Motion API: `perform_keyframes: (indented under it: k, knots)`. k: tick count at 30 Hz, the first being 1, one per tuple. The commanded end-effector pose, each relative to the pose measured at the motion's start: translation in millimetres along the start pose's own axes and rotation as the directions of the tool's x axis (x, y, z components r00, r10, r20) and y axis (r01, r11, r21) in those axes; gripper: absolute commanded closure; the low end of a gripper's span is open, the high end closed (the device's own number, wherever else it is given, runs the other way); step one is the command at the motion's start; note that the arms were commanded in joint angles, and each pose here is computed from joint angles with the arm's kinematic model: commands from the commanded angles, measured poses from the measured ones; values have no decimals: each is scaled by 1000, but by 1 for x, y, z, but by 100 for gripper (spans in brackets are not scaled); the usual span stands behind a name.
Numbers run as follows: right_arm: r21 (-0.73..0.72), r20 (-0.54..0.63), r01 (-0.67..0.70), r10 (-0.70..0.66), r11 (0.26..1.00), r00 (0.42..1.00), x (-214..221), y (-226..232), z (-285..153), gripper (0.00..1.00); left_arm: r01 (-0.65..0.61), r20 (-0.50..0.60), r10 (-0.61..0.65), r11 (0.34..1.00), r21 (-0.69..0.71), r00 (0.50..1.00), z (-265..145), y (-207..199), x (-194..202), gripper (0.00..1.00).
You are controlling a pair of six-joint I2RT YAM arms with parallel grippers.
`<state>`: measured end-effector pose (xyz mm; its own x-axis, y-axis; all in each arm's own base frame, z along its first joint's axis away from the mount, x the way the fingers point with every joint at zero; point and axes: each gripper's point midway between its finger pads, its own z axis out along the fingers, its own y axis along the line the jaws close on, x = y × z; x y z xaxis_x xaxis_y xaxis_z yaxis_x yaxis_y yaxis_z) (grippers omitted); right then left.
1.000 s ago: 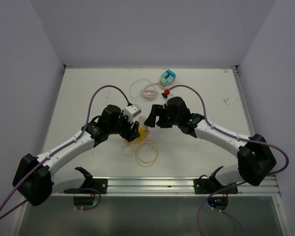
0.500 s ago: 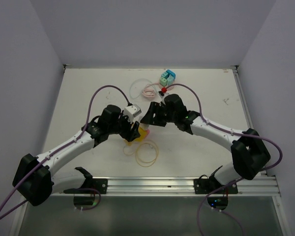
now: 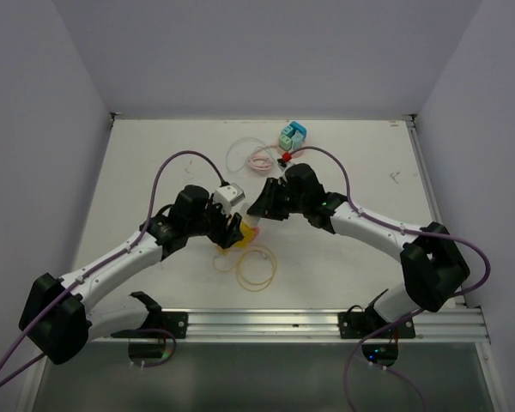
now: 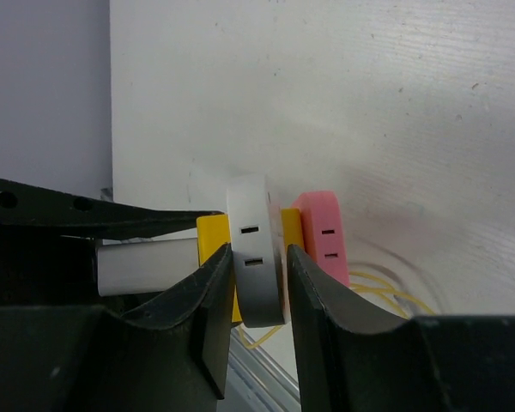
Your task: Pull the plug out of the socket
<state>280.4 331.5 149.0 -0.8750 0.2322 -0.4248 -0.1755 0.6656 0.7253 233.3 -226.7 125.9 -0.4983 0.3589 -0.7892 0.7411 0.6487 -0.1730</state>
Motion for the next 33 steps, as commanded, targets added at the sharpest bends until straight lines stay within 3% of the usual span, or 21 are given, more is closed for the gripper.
perform_keyframes:
  k: [1, 9, 17, 22, 29, 33]
  knots:
    - [-3, 32, -27, 27, 1000, 999, -14, 7, -4, 66, -78, 203, 79, 997, -12, 976, -11, -2, -53, 95]
    - [-17, 6, -157, 157, 988, 988, -12, -11, -7, 79, -87, 265, 95, 995, -43, 960, -22, -1, -63, 99]
    - [-81, 24, -117, 119, 990, 993, -23, 9, -16, 100, -80, 235, 84, 996, -26, 968, -16, -2, -58, 100]
    - [-13, 73, -23, 24, 1000, 997, -37, 0, -26, 100, -38, 147, 38, 999, -3, 988, -4, -1, -39, 100]
    - [16, 139, -11, 8, 1000, 990, -66, -24, -45, 100, 7, 33, -6, 1000, -15, 999, 9, 5, -14, 100]
    - [58, 166, 31, -40, 998, 985, -73, -29, -56, 100, 39, -89, -39, 999, -6, 995, 22, 7, 9, 100]
